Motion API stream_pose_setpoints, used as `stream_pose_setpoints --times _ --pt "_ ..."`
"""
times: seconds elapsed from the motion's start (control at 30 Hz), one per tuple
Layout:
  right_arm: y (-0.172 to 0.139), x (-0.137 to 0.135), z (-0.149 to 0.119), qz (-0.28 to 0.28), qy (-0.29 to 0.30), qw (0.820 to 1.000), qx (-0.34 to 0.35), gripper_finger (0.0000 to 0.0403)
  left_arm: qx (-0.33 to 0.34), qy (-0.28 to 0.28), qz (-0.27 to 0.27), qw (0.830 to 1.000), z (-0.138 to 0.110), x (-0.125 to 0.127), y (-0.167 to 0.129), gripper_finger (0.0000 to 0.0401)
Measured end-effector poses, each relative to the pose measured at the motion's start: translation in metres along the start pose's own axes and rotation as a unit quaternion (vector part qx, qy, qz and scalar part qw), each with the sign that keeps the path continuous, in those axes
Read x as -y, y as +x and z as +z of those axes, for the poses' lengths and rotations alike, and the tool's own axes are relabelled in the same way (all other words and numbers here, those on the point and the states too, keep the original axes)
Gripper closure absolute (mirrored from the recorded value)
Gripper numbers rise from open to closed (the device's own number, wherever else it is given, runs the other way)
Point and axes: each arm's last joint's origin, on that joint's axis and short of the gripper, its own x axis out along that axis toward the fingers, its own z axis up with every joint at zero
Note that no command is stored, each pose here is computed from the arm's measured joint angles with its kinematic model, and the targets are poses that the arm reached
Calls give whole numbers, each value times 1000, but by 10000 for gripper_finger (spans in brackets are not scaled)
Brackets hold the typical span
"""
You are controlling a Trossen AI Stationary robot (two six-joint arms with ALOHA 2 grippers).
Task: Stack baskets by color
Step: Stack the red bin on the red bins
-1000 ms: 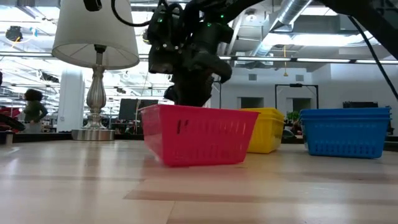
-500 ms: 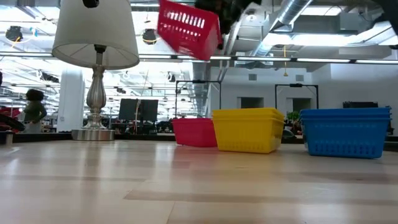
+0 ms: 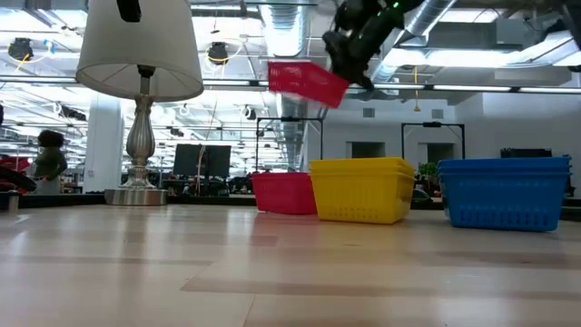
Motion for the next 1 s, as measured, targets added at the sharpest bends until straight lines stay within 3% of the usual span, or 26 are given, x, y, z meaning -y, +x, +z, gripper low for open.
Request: stream_pose_setpoints --times 0.2,0.33,0.5,1.0 --pt "57 18 -24 35 39 994 -93 397 4 -4 10 1000 -1 -1 1 216" --pt "82 11 -41 46 31 990 -131 397 2 -4 12 1000 -1 -2 1 216" --pt "100 -2 -54 63 -1 990 -124 398 2 -3 13 1000 -1 -2 1 216" --pt "130 7 -87 54 2 992 -112 396 7 -2 30 1000 -2 -4 1 216"
